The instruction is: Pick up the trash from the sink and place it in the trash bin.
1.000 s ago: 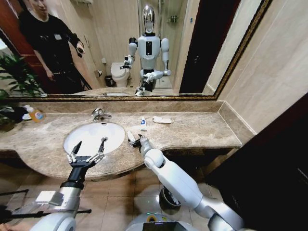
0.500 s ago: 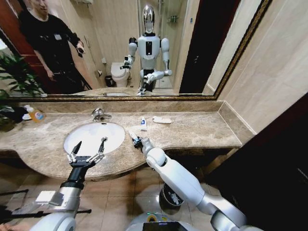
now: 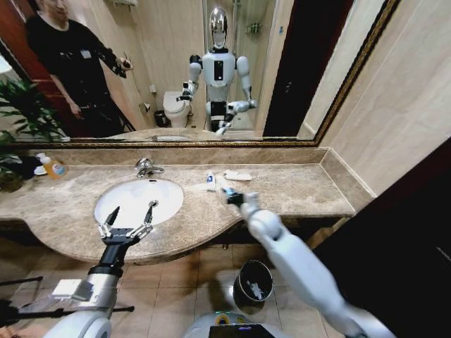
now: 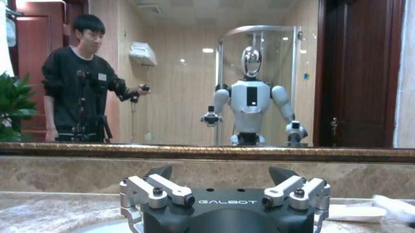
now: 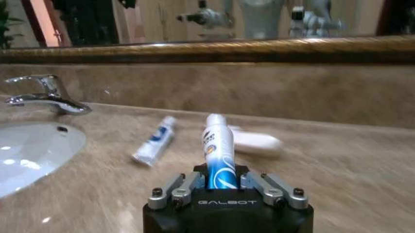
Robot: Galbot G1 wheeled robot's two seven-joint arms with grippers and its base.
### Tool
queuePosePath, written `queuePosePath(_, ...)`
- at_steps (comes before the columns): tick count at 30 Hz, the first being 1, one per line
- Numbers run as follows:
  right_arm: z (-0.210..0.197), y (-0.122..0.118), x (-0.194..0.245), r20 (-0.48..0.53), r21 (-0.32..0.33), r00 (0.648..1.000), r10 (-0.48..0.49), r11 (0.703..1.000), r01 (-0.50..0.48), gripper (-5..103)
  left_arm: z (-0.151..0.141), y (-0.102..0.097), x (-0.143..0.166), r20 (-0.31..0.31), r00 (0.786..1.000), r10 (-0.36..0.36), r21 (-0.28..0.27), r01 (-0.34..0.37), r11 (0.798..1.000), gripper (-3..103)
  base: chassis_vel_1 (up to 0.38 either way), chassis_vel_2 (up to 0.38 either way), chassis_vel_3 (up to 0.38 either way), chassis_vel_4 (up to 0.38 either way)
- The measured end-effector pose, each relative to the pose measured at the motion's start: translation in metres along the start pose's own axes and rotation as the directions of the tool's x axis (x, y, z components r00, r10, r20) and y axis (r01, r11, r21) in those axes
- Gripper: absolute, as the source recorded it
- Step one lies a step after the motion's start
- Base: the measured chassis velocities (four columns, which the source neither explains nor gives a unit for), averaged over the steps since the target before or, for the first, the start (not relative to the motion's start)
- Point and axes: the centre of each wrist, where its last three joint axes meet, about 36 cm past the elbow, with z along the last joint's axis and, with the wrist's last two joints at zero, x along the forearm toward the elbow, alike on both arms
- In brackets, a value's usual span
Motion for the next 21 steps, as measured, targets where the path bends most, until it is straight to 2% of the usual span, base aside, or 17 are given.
queuePosePath(1,0.002,-0.014,0.011,0.005,-0.015,1.0,-0.011,1.0,0.011,23,0.0,0.0,0.0,0.0,1.0,0.0,0.0,0.0,1.0,100,0.0,0.0,0.0,0.0)
queuePosePath(2,0.002,-0.014,0.011,0.005,-0.015,1.0,-0.011,1.0,0.011,23,0.0,0.0,0.0,0.0,1.0,0.0,0.0,0.0,1.0,100,0.0,0.0,0.0,0.0)
queuePosePath(4,0.008,-0.054,0.043,0.04,-0.05,0.999,-0.027,0.998,0.029,23,0.0,0.0,0.0,0.0,1.0,-0.001,0.0,0.001,1.0,100,0.0,0.0,0.0,0.0)
queuePosePath(6,0.025,-0.084,0.077,0.056,-0.069,0.995,-0.08,0.994,0.084,23,0.0,0.0,0.0,0.0,1.0,-0.001,0.0,0.001,1.0,100,0.0,0.0,0.0,0.0)
queuePosePath(7,0.025,-0.084,0.077,0.056,-0.069,0.995,-0.08,0.994,0.084,23,0.0,0.0,0.0,0.0,1.0,-0.001,0.0,0.001,1.0,100,0.0,0.0,0.0,0.0)
queuePosePath(10,0.058,-0.14,0.12,0.085,-0.053,0.969,-0.233,0.97,0.238,23,0.0,0.0,0.0,0.0,1.0,-0.001,0.0,0.001,1.0,100,0.0,0.0,0.0,0.0)
queuePosePath(11,0.058,-0.14,0.12,0.085,-0.053,0.969,-0.233,0.97,0.238,23,0.0,0.0,0.0,0.0,1.0,-0.001,0.0,0.001,1.0,100,0.0,0.0,0.0,0.0)
queuePosePath(13,0.085,-0.175,0.145,0.067,-0.011,0.944,-0.324,0.946,0.325,23,0.0,0.0,0.0,0.0,1.0,-0.001,0.0,0.001,1.0,100,0.0,0.0,0.0,0.0)
queuePosePath(14,0.105,-0.182,0.157,0.049,-0.012,0.931,-0.361,0.932,0.362,23,0.0,0.0,0.0,0.0,1.0,-0.001,0.0,0.001,1.0,100,0.0,0.0,0.0,0.0)
queuePosePath(16,0.113,-0.183,0.161,0.045,-0.016,0.929,-0.367,0.93,0.368,23,0.0,0.0,0.0,0.0,1.0,-0.001,0.0,0.001,1.0,100,0.0,0.0,0.0,0.0)
queuePosePath(18,0.158,-0.181,0.173,0.02,-0.014,0.93,-0.367,0.93,0.367,23,0.0,0.0,0.0,0.0,1.0,0.0,0.0,0.0,1.0,100,0.0,0.0,0.0,0.0)
queuePosePath(19,0.158,-0.181,0.173,0.02,-0.014,0.93,-0.367,0.93,0.367,23,0.0,0.0,0.0,0.0,1.0,0.0,0.0,0.0,1.0,100,0.0,0.0,0.0,0.0)
queuePosePath(21,0.198,-0.174,0.176,-0.059,0.007,0.926,-0.374,0.927,0.375,23,0.0,0.0,0.0,0.0,1.0,-0.001,0.0,0.001,1.0,100,0.0,0.0,0.0,0.0)
